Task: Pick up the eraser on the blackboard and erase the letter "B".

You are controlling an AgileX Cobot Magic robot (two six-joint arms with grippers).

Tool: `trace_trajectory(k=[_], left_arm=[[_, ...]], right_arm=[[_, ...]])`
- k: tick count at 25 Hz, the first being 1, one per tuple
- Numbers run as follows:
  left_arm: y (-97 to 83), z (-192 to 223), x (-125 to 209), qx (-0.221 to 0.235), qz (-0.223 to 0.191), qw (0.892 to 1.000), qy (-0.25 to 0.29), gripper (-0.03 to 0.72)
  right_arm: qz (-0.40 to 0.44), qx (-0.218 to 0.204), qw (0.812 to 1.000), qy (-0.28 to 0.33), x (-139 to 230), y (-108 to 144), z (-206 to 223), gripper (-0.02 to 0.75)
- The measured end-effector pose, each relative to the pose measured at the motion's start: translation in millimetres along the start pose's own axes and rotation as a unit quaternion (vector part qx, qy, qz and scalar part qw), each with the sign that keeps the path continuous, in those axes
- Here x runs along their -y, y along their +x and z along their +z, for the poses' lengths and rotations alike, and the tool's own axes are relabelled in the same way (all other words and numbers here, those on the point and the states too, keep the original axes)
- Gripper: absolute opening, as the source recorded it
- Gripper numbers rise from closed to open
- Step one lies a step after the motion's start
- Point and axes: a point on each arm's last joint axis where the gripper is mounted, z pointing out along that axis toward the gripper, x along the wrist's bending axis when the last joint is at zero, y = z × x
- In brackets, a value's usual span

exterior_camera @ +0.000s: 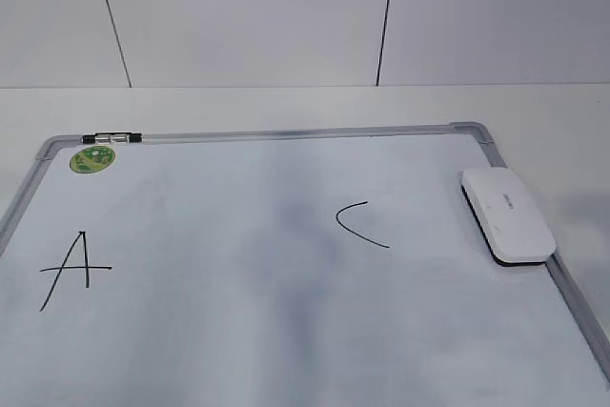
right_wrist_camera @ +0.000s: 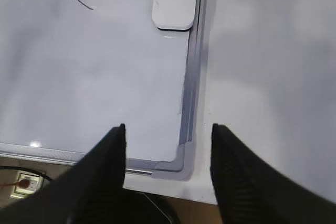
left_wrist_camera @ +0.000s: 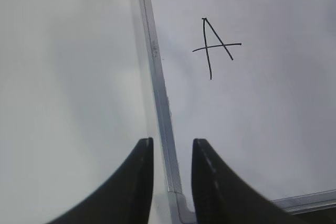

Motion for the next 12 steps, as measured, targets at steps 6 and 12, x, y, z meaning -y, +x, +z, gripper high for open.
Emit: trace_trajectory(k=[6,12], left_arm=[[-4.9,-1.0,28.5,-0.009,0.012,0.998,-0.053,0.199],[-14.0,-7.0,48.7,0.011,0.009,0.995,-0.095,0.199]], right_arm=[[-0.023,0.001,1.0,-0.005,25.0,-1.2,7.9,0.389],[-0.055,0.002,0.998,-0.034,47.2,-1.9,10.0,0.389]])
